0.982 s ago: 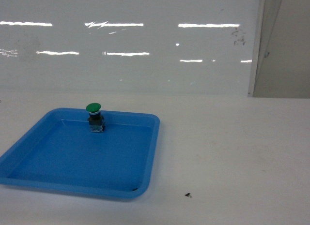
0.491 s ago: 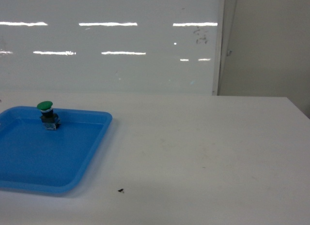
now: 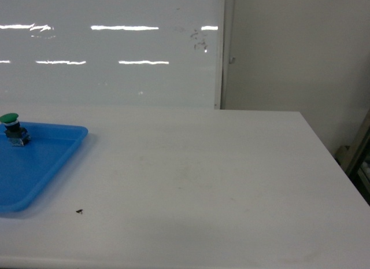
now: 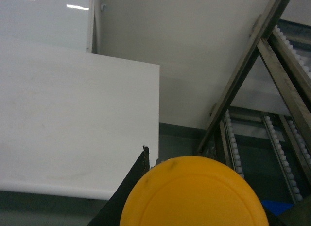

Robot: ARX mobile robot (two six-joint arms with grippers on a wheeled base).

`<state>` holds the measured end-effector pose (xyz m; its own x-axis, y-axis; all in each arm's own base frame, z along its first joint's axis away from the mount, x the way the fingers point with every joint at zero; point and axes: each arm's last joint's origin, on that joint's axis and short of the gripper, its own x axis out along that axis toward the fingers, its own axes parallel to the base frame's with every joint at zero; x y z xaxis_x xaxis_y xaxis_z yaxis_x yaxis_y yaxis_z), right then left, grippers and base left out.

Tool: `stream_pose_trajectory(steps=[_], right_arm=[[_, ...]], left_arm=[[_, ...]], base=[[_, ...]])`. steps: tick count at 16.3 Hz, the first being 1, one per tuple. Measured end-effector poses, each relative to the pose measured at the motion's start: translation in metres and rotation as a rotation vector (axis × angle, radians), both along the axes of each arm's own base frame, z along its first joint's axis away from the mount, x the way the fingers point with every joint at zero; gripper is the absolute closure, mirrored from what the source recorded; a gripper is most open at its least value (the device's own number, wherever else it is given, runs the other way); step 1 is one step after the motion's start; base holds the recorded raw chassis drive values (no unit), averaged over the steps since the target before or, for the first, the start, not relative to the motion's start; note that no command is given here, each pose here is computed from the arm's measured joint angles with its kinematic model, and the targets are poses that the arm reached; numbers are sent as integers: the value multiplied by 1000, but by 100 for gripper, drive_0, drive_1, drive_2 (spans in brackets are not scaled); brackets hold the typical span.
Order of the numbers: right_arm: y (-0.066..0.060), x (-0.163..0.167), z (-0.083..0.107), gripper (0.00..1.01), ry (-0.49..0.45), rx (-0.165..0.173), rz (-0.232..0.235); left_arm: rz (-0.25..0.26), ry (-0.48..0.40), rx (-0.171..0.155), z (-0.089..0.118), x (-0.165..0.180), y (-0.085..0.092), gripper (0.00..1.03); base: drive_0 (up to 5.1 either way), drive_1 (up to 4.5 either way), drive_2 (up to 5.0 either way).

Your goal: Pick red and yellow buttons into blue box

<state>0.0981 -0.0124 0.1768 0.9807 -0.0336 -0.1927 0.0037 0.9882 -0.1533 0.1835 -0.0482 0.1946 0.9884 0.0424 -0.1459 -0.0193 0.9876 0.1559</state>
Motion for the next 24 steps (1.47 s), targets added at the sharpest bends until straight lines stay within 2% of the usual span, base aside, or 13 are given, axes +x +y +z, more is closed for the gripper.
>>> stream_pose_trajectory(steps=[10, 24], right_arm=[[0, 0, 0, 75, 3, 0, 0], [0, 0, 0, 75, 2, 0, 0]], left_arm=[[0, 0, 0, 0, 0, 0, 74], [0, -1, 0, 0, 0, 0, 75]], base=[[437, -426, -45], [503, -243, -243]])
